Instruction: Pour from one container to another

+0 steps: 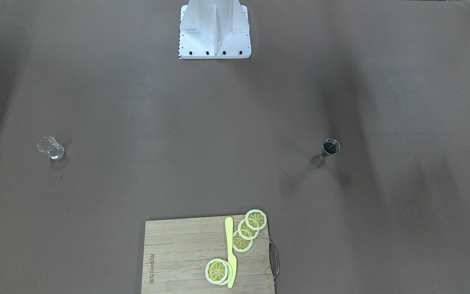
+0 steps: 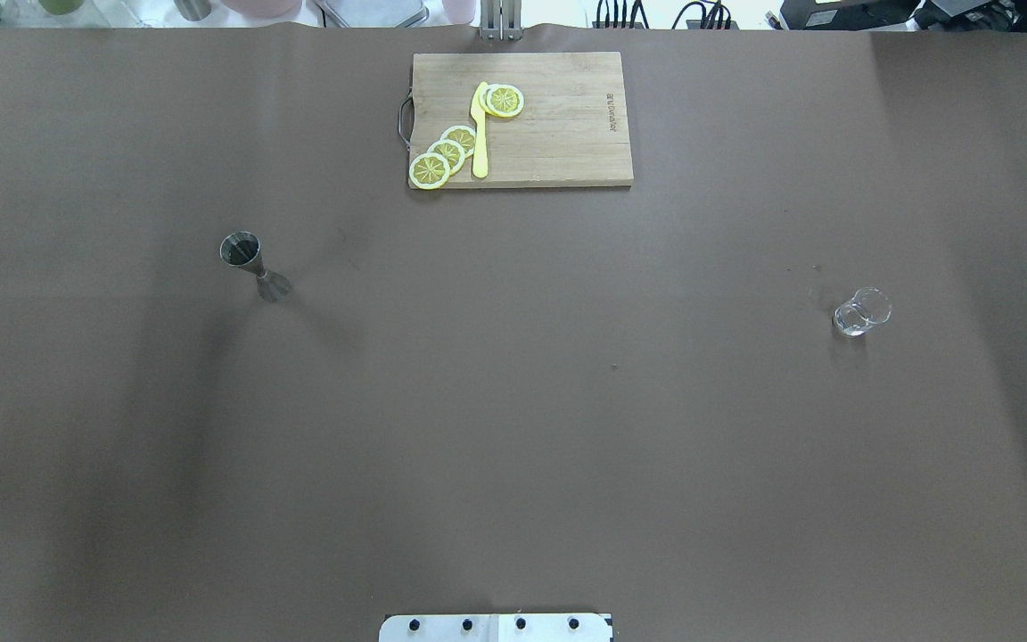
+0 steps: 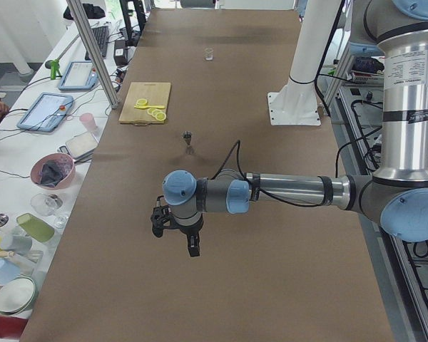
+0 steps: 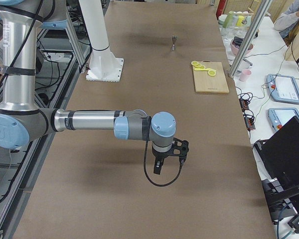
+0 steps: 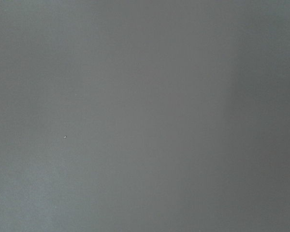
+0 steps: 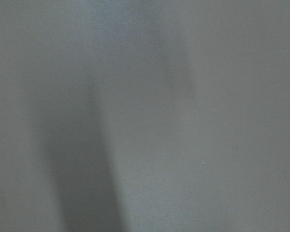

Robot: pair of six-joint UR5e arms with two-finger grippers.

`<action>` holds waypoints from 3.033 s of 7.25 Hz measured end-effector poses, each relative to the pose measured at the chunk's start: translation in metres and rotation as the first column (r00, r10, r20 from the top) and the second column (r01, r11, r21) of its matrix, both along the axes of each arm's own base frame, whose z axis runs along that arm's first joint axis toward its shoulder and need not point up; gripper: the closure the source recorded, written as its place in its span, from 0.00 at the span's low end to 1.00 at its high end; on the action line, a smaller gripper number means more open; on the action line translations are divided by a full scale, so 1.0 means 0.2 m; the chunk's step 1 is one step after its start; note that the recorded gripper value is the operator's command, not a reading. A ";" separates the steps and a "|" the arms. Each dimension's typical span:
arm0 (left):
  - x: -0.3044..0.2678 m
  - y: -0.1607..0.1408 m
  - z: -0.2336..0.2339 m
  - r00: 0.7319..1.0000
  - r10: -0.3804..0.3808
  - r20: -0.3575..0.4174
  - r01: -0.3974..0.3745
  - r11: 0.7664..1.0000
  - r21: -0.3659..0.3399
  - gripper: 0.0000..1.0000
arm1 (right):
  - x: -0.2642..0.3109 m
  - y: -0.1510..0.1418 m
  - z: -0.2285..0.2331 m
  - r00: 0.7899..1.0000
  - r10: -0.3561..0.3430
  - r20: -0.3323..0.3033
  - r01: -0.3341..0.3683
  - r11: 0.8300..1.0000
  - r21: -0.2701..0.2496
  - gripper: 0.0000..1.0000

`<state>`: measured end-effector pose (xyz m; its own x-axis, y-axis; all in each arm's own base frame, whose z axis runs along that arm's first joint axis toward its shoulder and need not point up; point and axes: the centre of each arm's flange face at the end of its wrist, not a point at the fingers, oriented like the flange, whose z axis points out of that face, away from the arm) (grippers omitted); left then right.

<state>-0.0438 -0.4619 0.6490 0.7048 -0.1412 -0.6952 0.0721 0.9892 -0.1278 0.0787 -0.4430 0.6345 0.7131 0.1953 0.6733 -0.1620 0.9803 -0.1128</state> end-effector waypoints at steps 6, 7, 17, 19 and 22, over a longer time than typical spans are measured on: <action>0.00 0.00 0.00 1.000 0.000 0.000 0.000 1.000 0.000 0.01 | 0.01 -0.03 -0.04 1.000 0.002 -0.027 0.000 0.996 0.088 0.00; 0.00 0.00 0.00 1.000 0.000 0.000 0.000 1.000 0.000 0.01 | 0.01 -0.03 -0.05 1.000 0.002 -0.026 0.001 0.995 0.100 0.00; 0.01 -0.03 -0.01 1.000 0.001 0.001 -0.001 1.000 0.004 0.01 | -0.01 0.09 -0.28 0.984 -0.175 -0.044 0.180 0.923 0.339 0.00; 0.01 -0.04 -0.01 1.000 0.002 0.001 -0.002 1.000 0.005 0.01 | -0.03 0.13 -0.33 0.975 -0.220 -0.038 0.217 0.893 0.394 0.00; 0.01 -0.06 -0.01 1.000 0.003 0.003 -0.003 1.000 0.005 0.01 | -0.07 0.11 -0.38 0.968 -0.250 0.001 0.225 0.872 0.435 0.00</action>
<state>-0.0424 -0.4737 0.6470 0.7070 -0.1359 -0.6941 0.0699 0.9900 -0.1227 0.0651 -0.4209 0.5590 0.6605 -0.2917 0.6919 0.0758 0.9426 0.3251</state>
